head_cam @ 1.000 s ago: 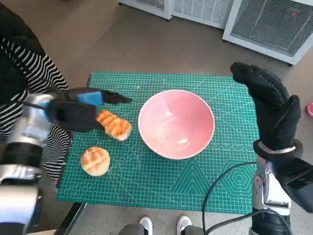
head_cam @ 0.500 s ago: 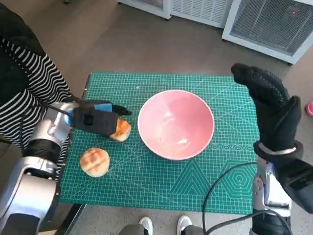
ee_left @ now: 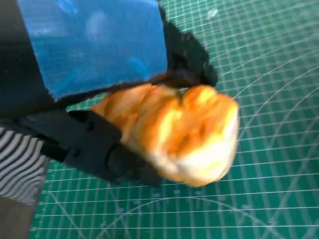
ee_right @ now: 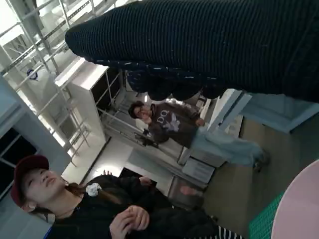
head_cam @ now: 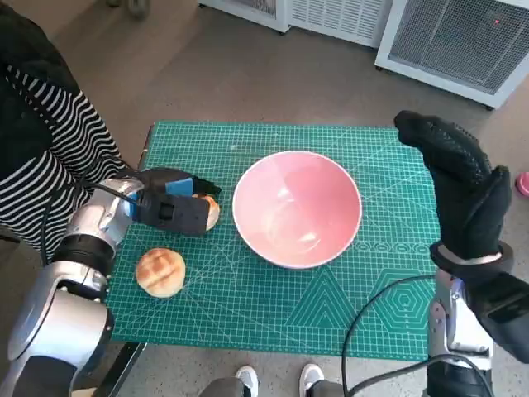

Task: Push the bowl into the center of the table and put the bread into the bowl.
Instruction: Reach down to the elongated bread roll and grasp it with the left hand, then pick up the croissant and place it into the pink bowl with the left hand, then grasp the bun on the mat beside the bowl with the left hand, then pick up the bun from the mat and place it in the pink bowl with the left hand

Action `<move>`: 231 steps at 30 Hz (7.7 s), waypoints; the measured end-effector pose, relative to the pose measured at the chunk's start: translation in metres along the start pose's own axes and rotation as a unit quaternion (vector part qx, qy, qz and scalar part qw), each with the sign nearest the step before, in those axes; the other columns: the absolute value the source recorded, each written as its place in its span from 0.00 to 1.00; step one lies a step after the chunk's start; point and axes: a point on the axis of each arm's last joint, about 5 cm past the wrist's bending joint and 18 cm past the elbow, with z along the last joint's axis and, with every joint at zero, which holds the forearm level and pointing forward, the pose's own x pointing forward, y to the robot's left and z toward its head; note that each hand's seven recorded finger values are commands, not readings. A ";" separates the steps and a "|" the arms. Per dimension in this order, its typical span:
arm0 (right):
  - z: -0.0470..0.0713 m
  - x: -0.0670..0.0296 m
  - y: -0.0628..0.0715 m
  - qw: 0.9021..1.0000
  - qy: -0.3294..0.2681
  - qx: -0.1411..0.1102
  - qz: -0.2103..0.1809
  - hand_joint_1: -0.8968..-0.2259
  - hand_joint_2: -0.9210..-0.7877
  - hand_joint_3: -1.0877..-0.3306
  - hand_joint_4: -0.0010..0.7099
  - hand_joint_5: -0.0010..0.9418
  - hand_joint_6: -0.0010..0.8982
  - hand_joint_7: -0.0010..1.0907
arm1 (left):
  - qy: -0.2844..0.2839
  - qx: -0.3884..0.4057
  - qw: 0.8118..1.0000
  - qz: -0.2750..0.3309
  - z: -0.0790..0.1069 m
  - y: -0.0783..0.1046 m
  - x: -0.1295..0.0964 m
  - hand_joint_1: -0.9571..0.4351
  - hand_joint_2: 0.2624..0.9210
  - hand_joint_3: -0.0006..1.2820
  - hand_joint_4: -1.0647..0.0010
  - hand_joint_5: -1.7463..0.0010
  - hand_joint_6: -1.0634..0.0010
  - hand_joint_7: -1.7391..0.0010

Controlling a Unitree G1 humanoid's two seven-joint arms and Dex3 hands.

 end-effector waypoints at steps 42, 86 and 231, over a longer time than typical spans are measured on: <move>-0.002 -0.0011 -0.001 1.000 0.004 0.007 -0.005 0.32 0.00 0.53 0.27 0.01 0.11 0.41 | -0.375 -0.011 0.877 0.299 0.071 0.112 -0.071 0.69 0.98 0.01 0.26 0.41 0.34 0.35; 0.004 -0.0091 -0.004 1.000 0.004 0.002 -0.019 0.31 0.00 0.53 0.27 0.00 0.11 0.41 | -0.344 0.065 0.930 0.109 0.115 0.078 -0.017 0.44 0.76 0.01 0.93 0.99 0.76 0.97; -0.001 -0.0030 -0.009 1.000 0.000 0.018 0.008 0.30 0.00 0.52 0.25 0.00 0.12 0.40 | -0.434 0.031 0.858 0.273 0.081 0.101 -0.086 0.69 0.99 0.02 0.33 0.38 0.34 0.35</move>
